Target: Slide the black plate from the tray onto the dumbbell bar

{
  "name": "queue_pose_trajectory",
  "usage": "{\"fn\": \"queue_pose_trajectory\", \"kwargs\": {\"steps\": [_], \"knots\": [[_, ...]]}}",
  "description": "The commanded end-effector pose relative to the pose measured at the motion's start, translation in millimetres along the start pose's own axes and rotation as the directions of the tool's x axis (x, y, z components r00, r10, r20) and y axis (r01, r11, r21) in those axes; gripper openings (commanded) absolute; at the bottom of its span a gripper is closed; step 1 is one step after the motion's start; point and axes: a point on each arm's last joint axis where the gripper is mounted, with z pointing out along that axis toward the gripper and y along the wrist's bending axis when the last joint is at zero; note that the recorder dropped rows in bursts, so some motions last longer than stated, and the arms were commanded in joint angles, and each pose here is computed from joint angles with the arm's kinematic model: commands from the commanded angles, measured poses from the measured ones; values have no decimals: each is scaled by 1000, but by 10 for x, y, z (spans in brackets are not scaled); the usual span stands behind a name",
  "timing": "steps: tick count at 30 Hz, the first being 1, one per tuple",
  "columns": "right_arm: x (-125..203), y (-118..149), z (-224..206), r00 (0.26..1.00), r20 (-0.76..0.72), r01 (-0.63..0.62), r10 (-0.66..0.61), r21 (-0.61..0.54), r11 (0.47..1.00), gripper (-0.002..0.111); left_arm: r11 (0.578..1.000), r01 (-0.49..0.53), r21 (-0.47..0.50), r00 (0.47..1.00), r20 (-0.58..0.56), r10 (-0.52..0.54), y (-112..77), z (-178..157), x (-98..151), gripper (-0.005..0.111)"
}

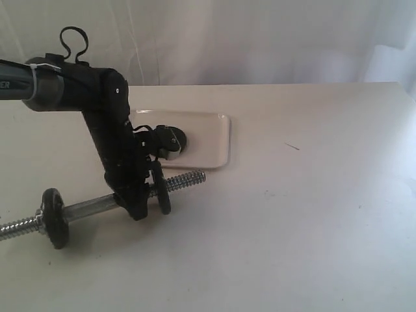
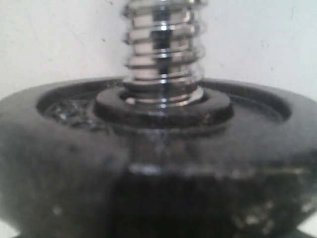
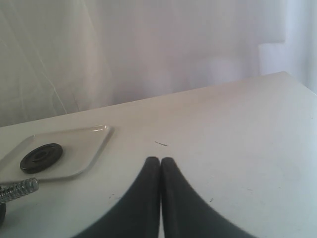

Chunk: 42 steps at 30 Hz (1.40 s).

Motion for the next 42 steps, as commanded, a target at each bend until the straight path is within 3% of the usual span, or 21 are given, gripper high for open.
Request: {"fn": "queue_pose_trajectory", "kwargs": {"steps": [1,5,9,38,42], "knots": [[14,-5,0,1000,1,9,-9,2,1000,0,998,57,3,998,1,-57,-76,-252,179,0],[14,-5,0,1000,1,9,-9,2,1000,0,991,131,3,991,-14,-131,-49,-355,521,0],[14,-5,0,1000,1,10,-10,2,1000,0,986,165,6,986,-38,-164,-58,-334,695,0],[14,-5,0,1000,1,10,-10,2,1000,0,978,206,14,977,-56,-205,-94,-200,771,0],[-40,5,-2,998,60,9,-8,-8,1000,0,979,206,13,977,-54,-205,-92,-200,770,0]]}}
